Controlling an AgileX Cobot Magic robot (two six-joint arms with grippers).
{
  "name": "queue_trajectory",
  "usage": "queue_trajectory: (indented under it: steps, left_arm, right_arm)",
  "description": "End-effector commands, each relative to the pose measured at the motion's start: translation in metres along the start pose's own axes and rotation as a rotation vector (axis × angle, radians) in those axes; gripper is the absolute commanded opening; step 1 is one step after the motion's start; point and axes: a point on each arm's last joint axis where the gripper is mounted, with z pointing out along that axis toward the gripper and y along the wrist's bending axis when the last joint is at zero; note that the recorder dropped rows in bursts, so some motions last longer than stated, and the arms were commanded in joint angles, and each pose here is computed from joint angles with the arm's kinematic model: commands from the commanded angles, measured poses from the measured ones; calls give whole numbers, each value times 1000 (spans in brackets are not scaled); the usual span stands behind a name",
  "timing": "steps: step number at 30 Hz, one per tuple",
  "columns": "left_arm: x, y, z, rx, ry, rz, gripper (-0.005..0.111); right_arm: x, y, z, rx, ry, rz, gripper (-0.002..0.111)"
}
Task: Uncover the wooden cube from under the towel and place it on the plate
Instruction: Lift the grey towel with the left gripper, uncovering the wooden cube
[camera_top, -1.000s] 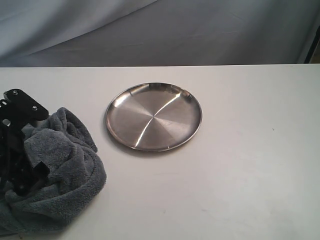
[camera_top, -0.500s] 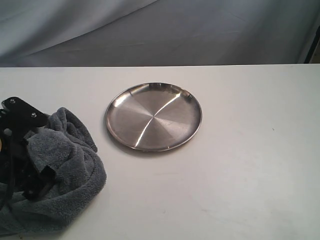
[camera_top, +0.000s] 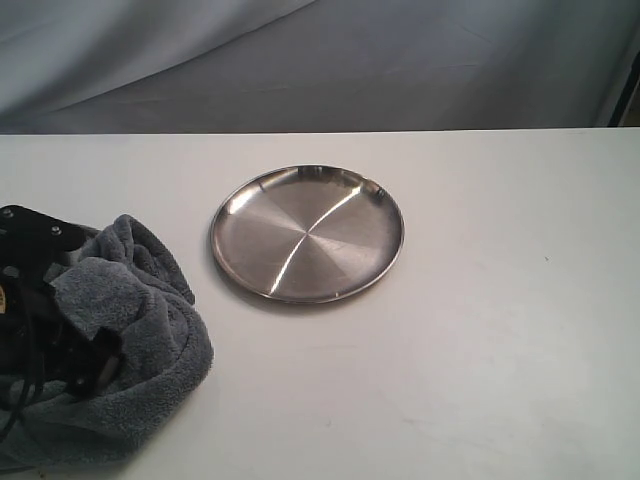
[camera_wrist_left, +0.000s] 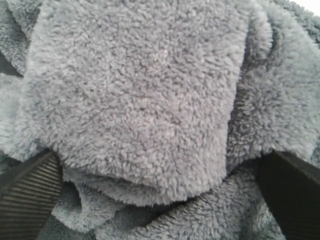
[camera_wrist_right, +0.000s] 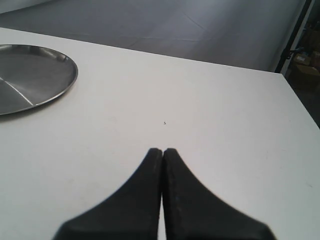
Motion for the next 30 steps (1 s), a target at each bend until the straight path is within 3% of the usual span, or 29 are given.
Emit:
queue_trajectory:
  steps: [1, 4, 10, 18, 23, 27, 30]
  left_arm:
    - [1, -1, 0, 8, -2, -57, 102]
    - [5, -2, 2, 9, 10, -73, 90]
    - [10, -2, 4, 10, 25, -72, 47]
    - [8, -3, 4, 12, 5, -70, 1]
    - [4, -1, -1, -1, 51, -56, 0]
    - [-3, 3, -18, -24, 160, -64, 0]
    - [-10, 6, -34, -32, 154, -71, 0]
  right_arm:
    - [1, 0, 0, -1, -6, 2, 0]
    - [1, 0, 0, -1, -6, 2, 0]
    - [1, 0, 0, -1, -6, 2, 0]
    - [1, 0, 0, -1, -6, 2, 0]
    - [1, 0, 0, -1, -6, 2, 0]
    - [1, 0, 0, -1, -6, 2, 0]
    - [1, 0, 0, -1, -6, 2, 0]
